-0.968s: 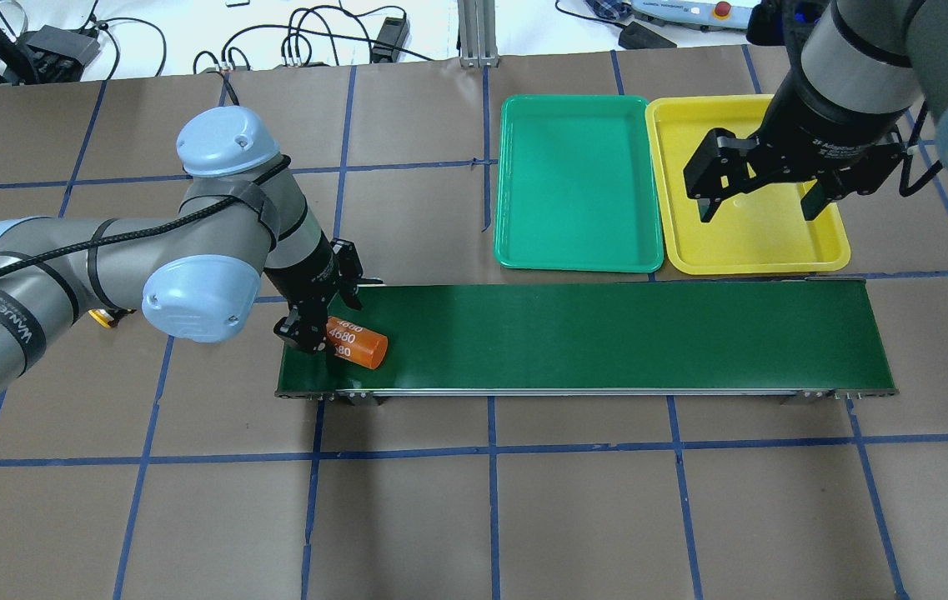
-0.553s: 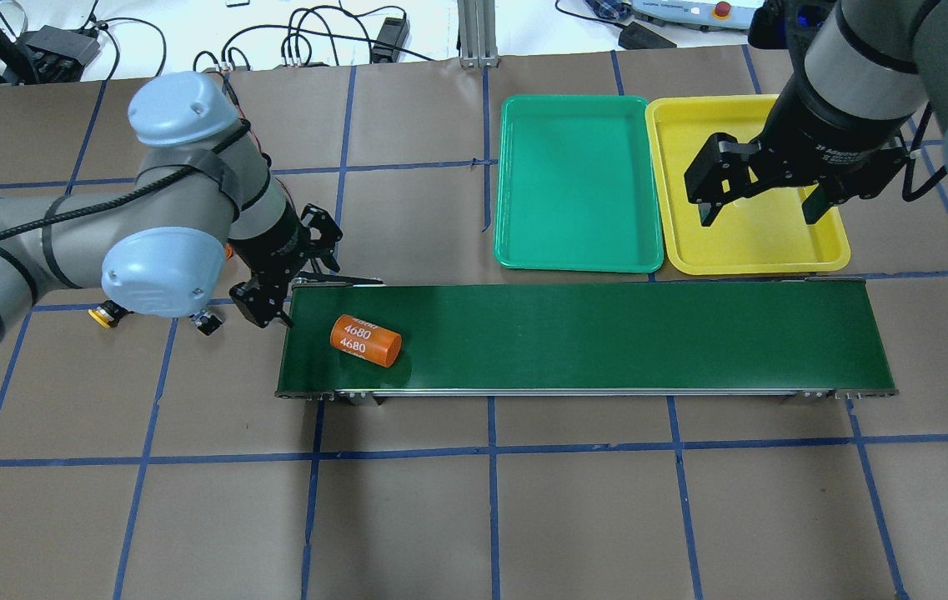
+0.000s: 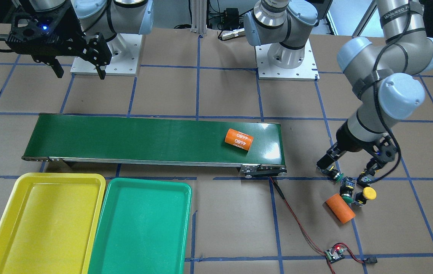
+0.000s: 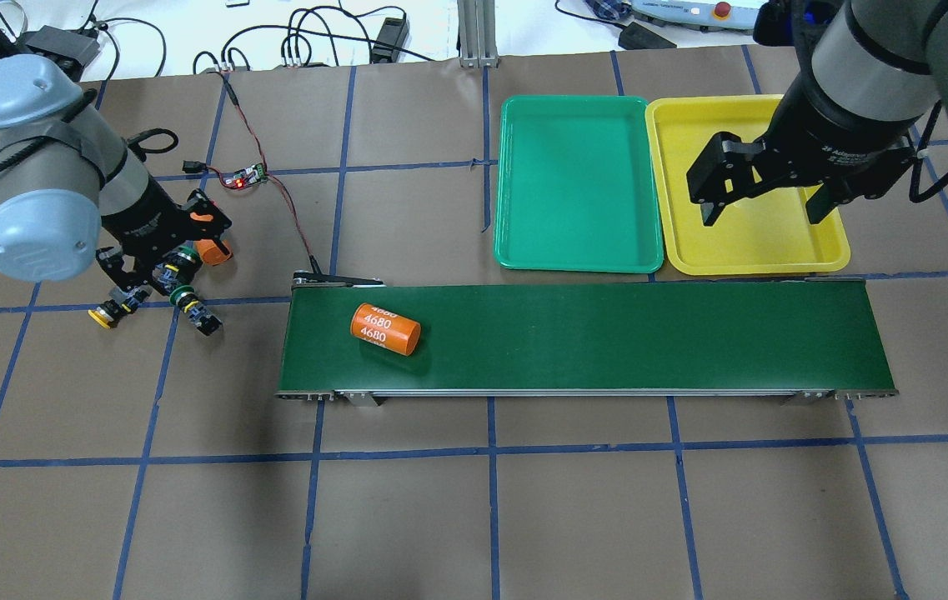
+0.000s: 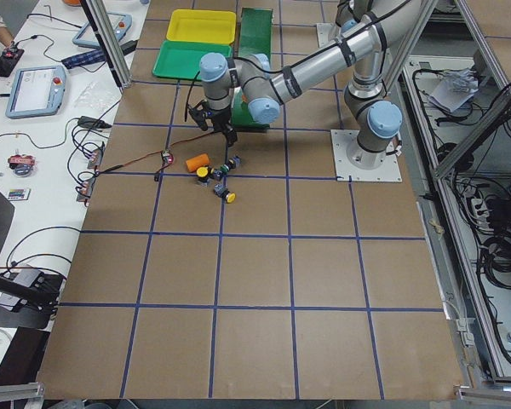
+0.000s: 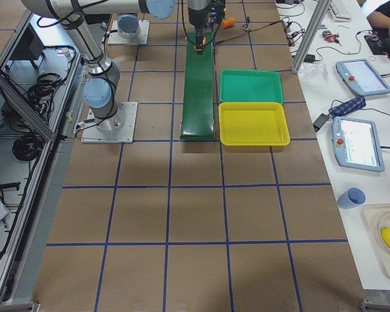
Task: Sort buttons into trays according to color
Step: 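Move the left gripper back to the plain orange cylinder, then grasp the plain orange cylinder with the left gripper and lift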
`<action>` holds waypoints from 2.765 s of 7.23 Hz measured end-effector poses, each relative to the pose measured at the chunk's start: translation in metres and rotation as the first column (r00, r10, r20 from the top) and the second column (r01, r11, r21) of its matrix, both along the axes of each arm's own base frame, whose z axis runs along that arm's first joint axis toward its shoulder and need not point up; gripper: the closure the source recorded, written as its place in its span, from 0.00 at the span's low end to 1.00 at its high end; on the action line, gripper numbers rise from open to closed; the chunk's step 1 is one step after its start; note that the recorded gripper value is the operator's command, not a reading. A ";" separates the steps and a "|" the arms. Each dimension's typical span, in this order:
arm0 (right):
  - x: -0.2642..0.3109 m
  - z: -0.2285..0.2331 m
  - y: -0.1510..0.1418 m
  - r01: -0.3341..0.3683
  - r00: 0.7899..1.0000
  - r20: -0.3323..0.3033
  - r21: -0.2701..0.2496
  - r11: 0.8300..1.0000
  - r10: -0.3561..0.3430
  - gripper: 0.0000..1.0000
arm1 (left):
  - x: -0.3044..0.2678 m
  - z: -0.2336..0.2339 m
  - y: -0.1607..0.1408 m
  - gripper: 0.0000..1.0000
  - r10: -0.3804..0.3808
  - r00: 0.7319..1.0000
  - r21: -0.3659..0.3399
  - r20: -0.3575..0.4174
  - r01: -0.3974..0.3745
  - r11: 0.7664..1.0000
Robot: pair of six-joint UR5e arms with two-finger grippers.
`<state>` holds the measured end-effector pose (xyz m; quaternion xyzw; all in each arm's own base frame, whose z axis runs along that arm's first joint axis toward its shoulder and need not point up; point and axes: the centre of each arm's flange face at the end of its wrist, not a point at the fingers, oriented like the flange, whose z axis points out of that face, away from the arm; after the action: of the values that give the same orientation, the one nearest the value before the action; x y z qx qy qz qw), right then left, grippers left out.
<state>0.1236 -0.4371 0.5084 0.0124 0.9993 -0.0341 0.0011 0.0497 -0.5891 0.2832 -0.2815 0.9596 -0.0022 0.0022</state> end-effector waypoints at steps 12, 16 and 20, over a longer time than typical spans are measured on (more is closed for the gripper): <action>-0.001 -0.004 0.004 -0.005 1.000 -0.010 0.038 0.999 0.005 0.00 | 0.009 -0.120 -0.090 1.00 -0.277 0.961 0.046 -0.028 0.278 0.960; -0.001 -0.005 0.004 -0.004 1.000 -0.008 0.040 0.999 0.004 0.00 | -0.008 -0.054 -0.065 1.00 -0.133 0.988 0.089 -0.073 0.139 0.986; 0.000 -0.006 0.004 0.000 1.000 -0.004 0.043 0.999 0.000 0.00 | -0.132 0.000 0.010 1.00 0.396 0.917 0.186 -0.059 -0.379 0.906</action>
<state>0.1232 -0.4336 0.5028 0.0123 0.9998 -0.0125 -0.0010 -0.0825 -0.5786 0.2833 -0.4651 0.8801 0.0938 -0.0190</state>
